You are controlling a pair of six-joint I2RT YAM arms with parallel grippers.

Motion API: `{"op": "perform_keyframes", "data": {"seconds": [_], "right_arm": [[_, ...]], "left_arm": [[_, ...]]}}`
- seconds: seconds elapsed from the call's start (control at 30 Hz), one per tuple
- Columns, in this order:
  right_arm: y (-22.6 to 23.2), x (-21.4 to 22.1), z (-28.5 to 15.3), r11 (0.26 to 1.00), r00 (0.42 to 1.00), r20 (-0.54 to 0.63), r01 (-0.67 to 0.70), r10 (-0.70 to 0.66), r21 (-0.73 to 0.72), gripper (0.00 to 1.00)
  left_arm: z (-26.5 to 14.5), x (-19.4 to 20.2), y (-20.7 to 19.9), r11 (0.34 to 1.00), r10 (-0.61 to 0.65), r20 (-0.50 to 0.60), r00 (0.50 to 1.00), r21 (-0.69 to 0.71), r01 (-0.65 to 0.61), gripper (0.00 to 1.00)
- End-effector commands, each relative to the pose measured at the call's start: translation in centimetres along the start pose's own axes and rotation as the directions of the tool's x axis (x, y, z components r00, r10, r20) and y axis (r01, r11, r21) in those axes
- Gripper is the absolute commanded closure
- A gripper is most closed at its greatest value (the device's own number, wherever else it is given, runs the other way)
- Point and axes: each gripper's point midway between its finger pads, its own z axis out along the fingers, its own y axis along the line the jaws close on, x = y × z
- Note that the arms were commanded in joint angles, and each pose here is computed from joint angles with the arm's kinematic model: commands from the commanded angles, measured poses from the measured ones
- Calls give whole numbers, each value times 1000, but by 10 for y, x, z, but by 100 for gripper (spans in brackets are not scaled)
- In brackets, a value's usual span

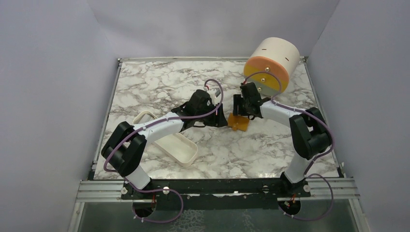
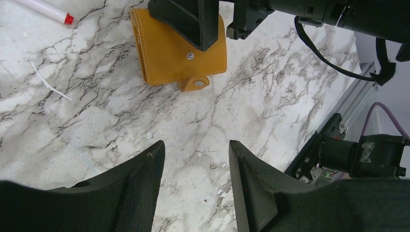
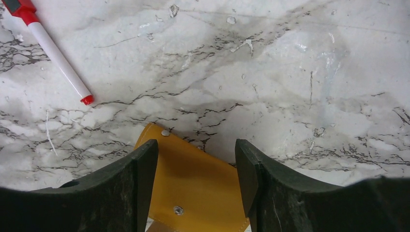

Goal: Put the credit cards into the card holder
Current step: Move the card holder to the center of the board.

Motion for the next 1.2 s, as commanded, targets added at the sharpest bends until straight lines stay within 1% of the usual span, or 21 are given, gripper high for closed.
{"op": "perform_keyframes", "data": {"seconds": [0.0, 0.1, 0.37, 0.5, 0.73, 0.93, 1.1, 1.17], "right_arm": [[-2, 11, 0, 1000, 999, -39, -17, 17, -11, 41], [-4, 28, -6, 999, 996, -78, -42, 41, -12, 41], [5, 72, -37, 982, 976, -166, -159, 141, -104, 41], [3, 88, -53, 971, 962, -188, -217, 196, -100, 42], [-10, 102, -76, 976, 964, -185, -206, 190, -74, 40], [-5, 126, -82, 967, 955, -233, -218, 184, -129, 44], [9, 139, -92, 933, 941, -257, -281, 221, -225, 50], [12, 141, -95, 921, 936, -256, -304, 241, -243, 51]], "left_arm": [[5, 4, 2, 1000, -15, 1, 1000, 3, 15, 46], [6, 8, 1, 1000, -15, -13, 1000, 11, 15, 46], [8, 20, 0, 1000, -25, -35, 999, 6, 25, 44], [10, 29, -6, 999, -36, -59, 998, 20, 38, 43], [11, 50, -28, 998, -33, -89, 995, 48, 38, 42], [22, 71, -33, 999, -21, -129, 991, 37, 26, 42], [31, 75, -31, 1000, 8, -137, 991, 25, -4, 39], [34, 75, -26, 1000, 23, -138, 990, 1, -24, 38]]}}
